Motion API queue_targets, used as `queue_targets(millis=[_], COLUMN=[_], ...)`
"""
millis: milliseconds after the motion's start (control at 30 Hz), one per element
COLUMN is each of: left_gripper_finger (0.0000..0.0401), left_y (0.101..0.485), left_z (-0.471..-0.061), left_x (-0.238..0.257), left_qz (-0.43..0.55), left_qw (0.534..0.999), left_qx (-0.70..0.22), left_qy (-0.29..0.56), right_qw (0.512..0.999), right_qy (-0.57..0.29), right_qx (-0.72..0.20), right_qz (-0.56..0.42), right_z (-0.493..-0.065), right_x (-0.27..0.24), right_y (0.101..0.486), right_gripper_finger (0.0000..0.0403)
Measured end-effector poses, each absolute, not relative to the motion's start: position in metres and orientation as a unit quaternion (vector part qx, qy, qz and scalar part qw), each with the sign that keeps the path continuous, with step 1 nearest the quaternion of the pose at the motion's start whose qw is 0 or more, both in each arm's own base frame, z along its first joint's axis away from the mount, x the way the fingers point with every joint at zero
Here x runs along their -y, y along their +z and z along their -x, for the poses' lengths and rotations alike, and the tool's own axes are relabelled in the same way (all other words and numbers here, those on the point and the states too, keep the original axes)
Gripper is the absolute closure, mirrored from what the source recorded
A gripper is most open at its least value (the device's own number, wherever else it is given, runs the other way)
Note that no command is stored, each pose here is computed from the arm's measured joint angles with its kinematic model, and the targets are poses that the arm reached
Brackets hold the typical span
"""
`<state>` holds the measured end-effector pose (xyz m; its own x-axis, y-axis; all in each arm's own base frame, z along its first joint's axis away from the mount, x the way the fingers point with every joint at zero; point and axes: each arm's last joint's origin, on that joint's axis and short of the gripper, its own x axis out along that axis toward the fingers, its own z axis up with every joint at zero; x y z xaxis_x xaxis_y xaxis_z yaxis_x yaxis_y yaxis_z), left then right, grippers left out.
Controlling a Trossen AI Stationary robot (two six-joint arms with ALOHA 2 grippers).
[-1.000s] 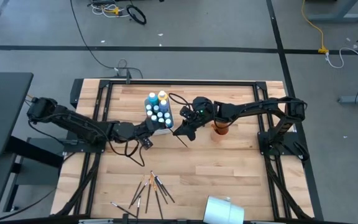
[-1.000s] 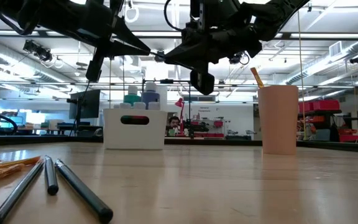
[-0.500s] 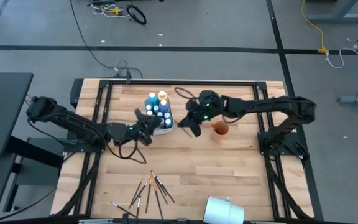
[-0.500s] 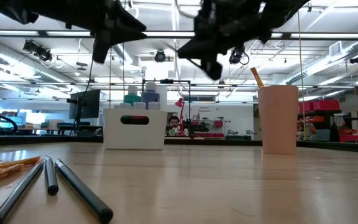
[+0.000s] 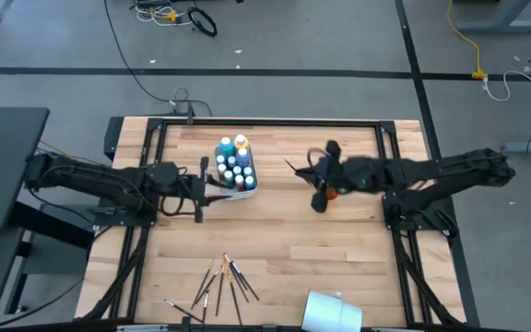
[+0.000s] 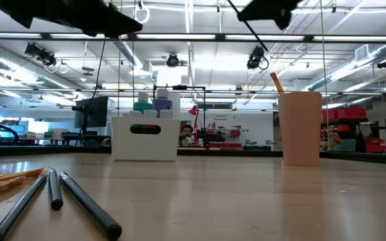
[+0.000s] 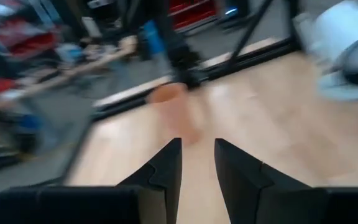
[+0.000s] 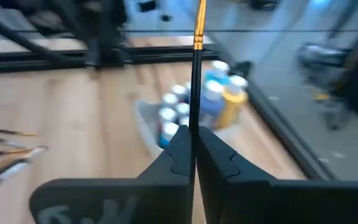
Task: Pick & Place Paint Supplies
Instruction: Put the gold paint brush into the orange cup
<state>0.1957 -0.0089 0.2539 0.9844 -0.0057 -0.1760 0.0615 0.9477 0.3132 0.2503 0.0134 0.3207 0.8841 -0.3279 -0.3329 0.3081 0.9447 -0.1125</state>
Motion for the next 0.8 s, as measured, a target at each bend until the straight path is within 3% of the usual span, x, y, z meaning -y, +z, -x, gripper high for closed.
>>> queue_targets(millis=[167,433,800], left_gripper_finger=[0.0298,0.0298,0.0298], left_y=[0.254,0.254,0.253], left_z=[-0.196,-0.196,-0.196], left_x=[0.008,0.007,0.006], left_qz=[-0.104,-0.106,-0.107], left_qw=[0.988,0.988,0.989], left_qx=[-0.082,-0.083,-0.085], left_qy=[-0.083,-0.073,-0.056], right_qw=[0.970,0.979,0.964], right_qy=[-0.189,-0.183,-0.231], right_qx=[-0.151,-0.090,-0.125], right_qz=[0.016,0.002,0.043], right_z=[-0.229,-0.204,-0.187], right_x=[-0.023,-0.020,-0.015], right_y=[0.285,0.245,0.210], right_gripper_finger=[0.0395,0.0396,0.0393])
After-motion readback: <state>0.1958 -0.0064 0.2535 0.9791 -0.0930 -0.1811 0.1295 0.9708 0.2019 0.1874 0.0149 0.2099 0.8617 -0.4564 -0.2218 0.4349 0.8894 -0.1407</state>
